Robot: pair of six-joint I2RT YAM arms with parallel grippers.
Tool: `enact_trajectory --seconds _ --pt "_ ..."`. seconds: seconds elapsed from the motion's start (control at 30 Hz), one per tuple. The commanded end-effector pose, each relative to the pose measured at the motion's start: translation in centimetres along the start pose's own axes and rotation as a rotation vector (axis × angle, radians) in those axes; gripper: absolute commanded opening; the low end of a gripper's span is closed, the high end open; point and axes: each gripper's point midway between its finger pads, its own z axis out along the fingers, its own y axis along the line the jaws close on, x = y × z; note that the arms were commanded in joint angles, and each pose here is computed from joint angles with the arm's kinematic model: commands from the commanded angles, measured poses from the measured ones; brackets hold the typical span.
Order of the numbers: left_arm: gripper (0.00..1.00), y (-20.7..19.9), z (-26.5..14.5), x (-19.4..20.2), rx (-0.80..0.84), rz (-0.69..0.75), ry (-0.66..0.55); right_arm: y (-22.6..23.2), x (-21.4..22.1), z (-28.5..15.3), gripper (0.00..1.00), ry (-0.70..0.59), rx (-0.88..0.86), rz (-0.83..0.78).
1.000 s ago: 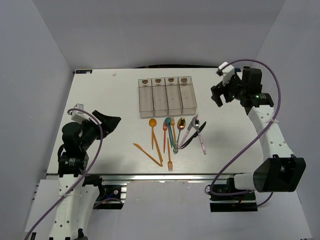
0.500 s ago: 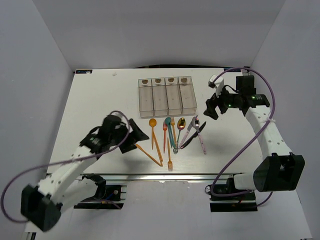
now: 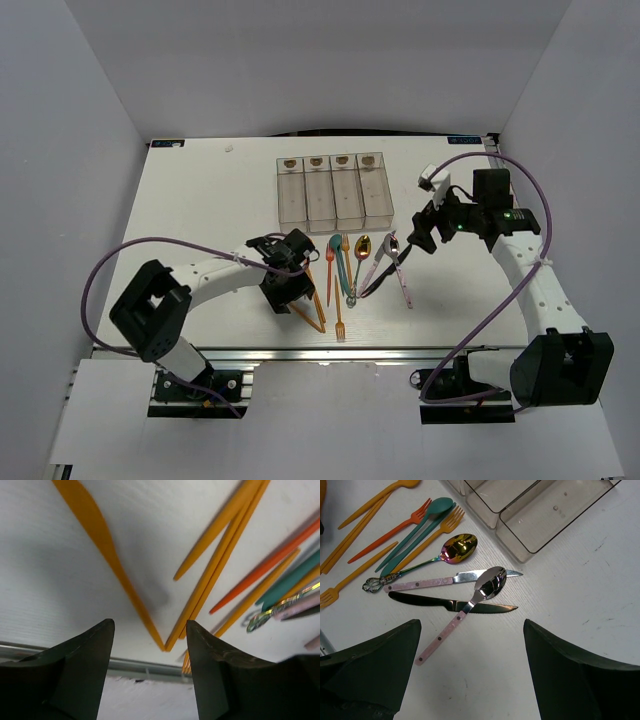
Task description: Sort the eating utensils into containers
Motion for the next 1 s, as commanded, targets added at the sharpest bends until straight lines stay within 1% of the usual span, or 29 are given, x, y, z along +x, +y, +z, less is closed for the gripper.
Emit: enact_trajectory --seconds 0.0,0.1,0.17,0.23,0.47,0.53,0.6,0.63,0.8,0.83,0.9,0.93,0.97 --pt "0.69 -0.9 0.2 -1.3 -0.028 -0.038 -0.066 -0.4 -0.8 -0.4 0.89 -0.036 0.039 -0.022" --pt "0.62 -1.2 1.1 -1.7 -0.056 -0.037 -0.08 -0.4 -0.6 -0.4 0.89 -0.036 0.043 -0.022" --pt "0.53 -1.2 1.9 -1.5 -0.077 -0.03 -0.07 -0.5 -0.7 -0.4 0.89 -0.038 0.046 -0.023" --pt "0.48 -1.1 2.2 -1.2 -0.087 -0.026 -0.053 -0.7 -0.8 -0.5 0.89 -0.042 0.054 -0.026" --pt "0.47 1.2 3.3 0.0 -0.145 -0.025 -0.019 -1.0 -0.9 -0.4 0.89 -0.049 0.06 -0.018" --pt "0.44 1.7 3.4 0.1 -0.156 -0.026 -0.018 -1.0 -0.9 -0.4 0.89 -0.049 0.059 -0.018" --pt "0.38 2.3 3.7 0.1 -0.175 -0.023 -0.023 -1.1 -0.8 -0.3 0.89 -0.049 0.059 -0.012" --pt "0.33 2.5 3.8 0.1 -0.18 -0.015 -0.024 -1.1 -0.9 -0.3 0.89 -0.05 0.06 -0.013" --pt "0.21 3.0 3.8 -0.1 -0.195 0.003 -0.038 -1.2 -0.8 -0.4 0.89 -0.048 0.066 -0.015" --pt "0.16 3.0 3.7 -0.3 -0.195 0.007 -0.045 -1.2 -0.9 -0.4 0.89 -0.049 0.067 -0.017" --pt "0.11 2.9 3.3 -0.6 -0.196 0.008 -0.061 -1.2 -0.8 -0.5 0.89 -0.048 0.069 -0.016" --pt "0.05 2.8 3.0 -1.0 -0.195 0.009 -0.082 -1.2 -0.8 -0.5 0.89 -0.048 0.069 -0.016" --pt "0.03 2.7 2.7 -1.3 -0.192 0.009 -0.095 -1.1 -0.8 -0.5 0.89 -0.048 0.068 -0.017"
